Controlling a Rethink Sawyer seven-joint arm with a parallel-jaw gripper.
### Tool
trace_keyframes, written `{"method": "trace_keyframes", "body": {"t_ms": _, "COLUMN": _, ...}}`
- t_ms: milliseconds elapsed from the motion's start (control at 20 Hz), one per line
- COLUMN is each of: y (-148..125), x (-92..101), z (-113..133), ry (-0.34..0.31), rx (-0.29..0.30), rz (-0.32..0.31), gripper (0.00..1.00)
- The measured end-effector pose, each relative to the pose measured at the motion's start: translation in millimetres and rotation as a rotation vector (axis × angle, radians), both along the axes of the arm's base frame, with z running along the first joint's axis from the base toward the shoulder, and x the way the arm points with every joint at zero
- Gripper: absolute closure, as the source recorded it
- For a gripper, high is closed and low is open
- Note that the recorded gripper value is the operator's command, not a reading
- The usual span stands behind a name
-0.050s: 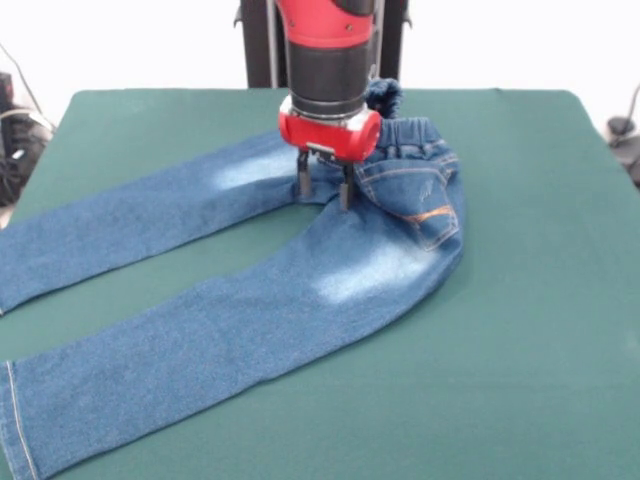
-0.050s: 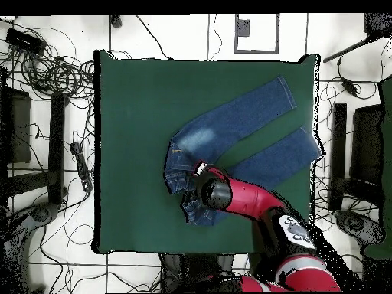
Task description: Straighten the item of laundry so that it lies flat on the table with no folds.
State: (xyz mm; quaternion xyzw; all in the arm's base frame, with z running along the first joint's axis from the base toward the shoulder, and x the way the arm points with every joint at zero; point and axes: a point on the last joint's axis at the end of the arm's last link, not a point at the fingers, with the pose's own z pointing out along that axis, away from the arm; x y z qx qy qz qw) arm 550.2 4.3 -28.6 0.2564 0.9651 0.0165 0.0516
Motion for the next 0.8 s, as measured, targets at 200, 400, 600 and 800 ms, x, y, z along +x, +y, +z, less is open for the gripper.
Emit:
{"method": "trace_keyframes", "body": {"t_ms": 200, "y": 0.0, "x": -9.1, "z": -13.0, "ry": -0.003, "rx": 0.002, "rz": 0.003, "gripper": 0.0}}
{"method": "trace_keyframes", "body": {"t_ms": 400, "y": 0.4, "x": -13.4, "z": -13.0, "ry": -0.037, "rx": -0.006, "rz": 0.012, "gripper": 0.0}}
{"method": "trace_keyframes", "body": {"t_ms": 600, "y": 1.9, "x": -18.7, "z": -11.9, "ry": -0.068, "rx": -0.012, "rz": 0.017, "gripper": 0.0}}
{"method": "trace_keyframes", "body": {"t_ms": 800, "y": 6.1, "x": -32.2, "z": -2.2, "ry": -0.083, "rx": -0.021, "rz": 0.028, "gripper": 0.0}}
